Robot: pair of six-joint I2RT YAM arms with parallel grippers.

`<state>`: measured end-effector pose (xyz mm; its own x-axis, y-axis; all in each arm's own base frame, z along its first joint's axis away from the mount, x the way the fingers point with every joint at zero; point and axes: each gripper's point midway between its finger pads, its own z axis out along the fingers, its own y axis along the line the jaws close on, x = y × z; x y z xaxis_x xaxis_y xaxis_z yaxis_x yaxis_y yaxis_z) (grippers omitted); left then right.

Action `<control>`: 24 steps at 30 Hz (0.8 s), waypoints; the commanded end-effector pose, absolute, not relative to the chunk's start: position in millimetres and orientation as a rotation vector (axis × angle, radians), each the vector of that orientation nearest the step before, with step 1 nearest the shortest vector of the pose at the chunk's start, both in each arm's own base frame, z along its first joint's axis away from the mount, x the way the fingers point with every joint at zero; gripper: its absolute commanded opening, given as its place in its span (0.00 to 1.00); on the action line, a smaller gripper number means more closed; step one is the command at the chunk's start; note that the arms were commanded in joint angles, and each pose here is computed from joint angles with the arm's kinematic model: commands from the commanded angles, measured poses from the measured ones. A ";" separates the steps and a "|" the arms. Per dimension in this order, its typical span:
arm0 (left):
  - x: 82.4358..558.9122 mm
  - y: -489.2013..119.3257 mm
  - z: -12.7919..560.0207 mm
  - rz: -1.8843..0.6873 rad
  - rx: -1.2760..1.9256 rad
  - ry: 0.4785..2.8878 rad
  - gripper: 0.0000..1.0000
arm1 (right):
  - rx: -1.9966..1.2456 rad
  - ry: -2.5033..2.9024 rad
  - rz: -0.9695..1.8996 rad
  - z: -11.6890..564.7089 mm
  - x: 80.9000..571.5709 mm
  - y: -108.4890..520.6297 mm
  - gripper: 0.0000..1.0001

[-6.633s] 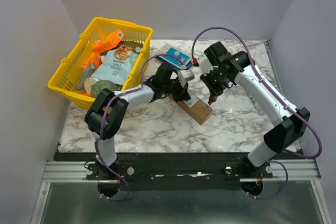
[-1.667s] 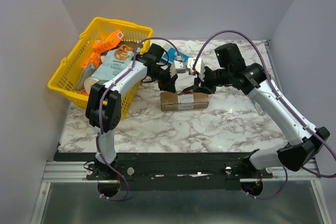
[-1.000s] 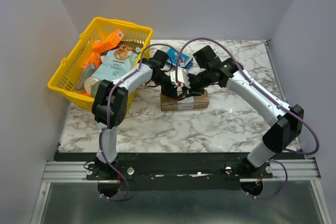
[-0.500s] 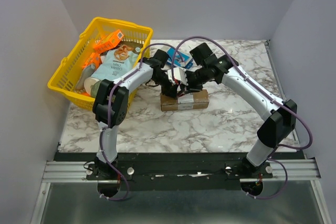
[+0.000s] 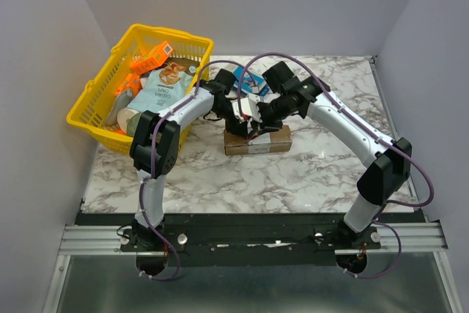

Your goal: Unpack the express box

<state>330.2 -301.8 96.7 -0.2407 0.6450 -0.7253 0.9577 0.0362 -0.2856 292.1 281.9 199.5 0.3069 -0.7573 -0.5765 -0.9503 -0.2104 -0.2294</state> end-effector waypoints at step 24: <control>338.5 -301.7 68.3 -1.010 1.648 1.976 0.15 | -2.070 1.531 0.428 204.1 288.1 275.9 0.00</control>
